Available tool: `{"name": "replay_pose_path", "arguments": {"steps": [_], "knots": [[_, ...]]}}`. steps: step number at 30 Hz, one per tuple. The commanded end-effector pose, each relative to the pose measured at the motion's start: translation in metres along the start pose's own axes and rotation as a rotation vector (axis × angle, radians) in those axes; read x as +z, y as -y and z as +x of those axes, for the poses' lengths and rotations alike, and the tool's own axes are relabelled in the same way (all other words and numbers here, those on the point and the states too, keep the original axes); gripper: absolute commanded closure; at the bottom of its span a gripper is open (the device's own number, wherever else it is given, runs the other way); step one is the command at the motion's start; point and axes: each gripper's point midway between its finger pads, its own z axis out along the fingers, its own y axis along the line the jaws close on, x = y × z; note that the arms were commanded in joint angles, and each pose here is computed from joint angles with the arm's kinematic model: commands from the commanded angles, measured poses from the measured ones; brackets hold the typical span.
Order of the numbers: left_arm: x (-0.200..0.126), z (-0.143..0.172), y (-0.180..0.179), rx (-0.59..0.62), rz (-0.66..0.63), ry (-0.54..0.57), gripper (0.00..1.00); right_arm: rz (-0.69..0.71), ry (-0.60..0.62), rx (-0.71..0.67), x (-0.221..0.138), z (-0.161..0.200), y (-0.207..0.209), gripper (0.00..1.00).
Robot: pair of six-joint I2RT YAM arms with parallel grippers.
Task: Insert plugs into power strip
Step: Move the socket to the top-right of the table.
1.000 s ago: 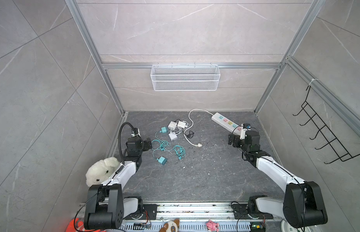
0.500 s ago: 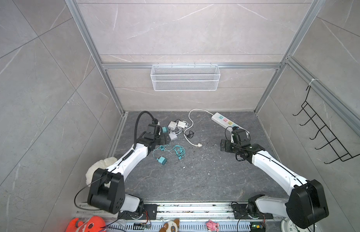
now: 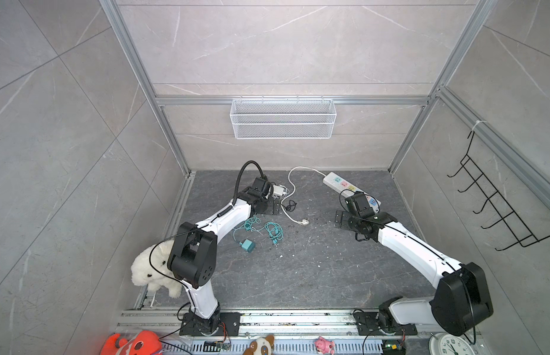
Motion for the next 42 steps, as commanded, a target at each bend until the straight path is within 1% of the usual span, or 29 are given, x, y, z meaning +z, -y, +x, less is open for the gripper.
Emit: {"name": "replay_pose_path", "arguments": {"steps": [1, 8, 11, 14, 18, 20, 24, 27, 32, 33, 34, 38, 42], "knots": [[0.007, -0.006, 0.001, 0.007, -0.012, -0.013, 0.0, -0.029, -0.006, 0.022, 0.008, -0.013, -0.015, 0.01], [0.015, -0.01, 0.0, 0.002, -0.033, -0.024, 0.0, -0.087, -0.053, -0.014, 0.028, -0.038, -0.046, 0.01], [0.012, -0.012, -0.002, 0.002, -0.043, -0.033, 0.0, -0.115, -0.111, 0.003, 0.045, -0.046, -0.05, 0.01], [0.004, -0.012, -0.006, -0.01, -0.057, -0.032, 0.0, -0.102, -0.148, 0.05, 0.063, -0.057, -0.038, 0.01], [-0.007, -0.01, -0.014, -0.028, -0.062, -0.019, 0.0, -0.072, -0.132, 0.105, 0.079, -0.082, -0.017, 0.01], [-0.012, -0.007, -0.021, -0.05, -0.067, -0.024, 0.0, -0.034, -0.12, 0.126, 0.088, -0.097, -0.006, 0.01], [-0.022, 0.001, -0.031, -0.071, -0.077, -0.028, 0.0, 0.013, -0.122, 0.16, 0.108, -0.117, 0.009, 0.01], [-0.03, 0.008, -0.039, -0.088, -0.088, -0.032, 0.0, 0.02, -0.129, 0.196, 0.125, -0.13, 0.019, 0.01], [-0.039, 0.017, -0.053, -0.111, -0.111, -0.033, 0.0, 0.024, -0.149, 0.214, 0.152, -0.15, 0.027, 0.01], [-0.04, 0.019, -0.056, -0.117, -0.116, -0.036, 0.0, 0.037, -0.126, 0.202, 0.154, -0.156, 0.027, 0.01], [-0.041, 0.021, -0.059, -0.124, -0.119, -0.039, 0.0, 0.035, -0.116, 0.2, 0.159, -0.157, 0.026, 0.01], [-0.044, 0.027, -0.065, -0.137, -0.121, -0.043, 0.0, 0.028, -0.149, 0.226, 0.174, -0.154, 0.022, 0.01], [-0.044, 0.031, -0.066, -0.139, -0.118, -0.048, 0.0, 0.032, -0.108, 0.259, 0.181, -0.162, 0.023, 0.01]]}}
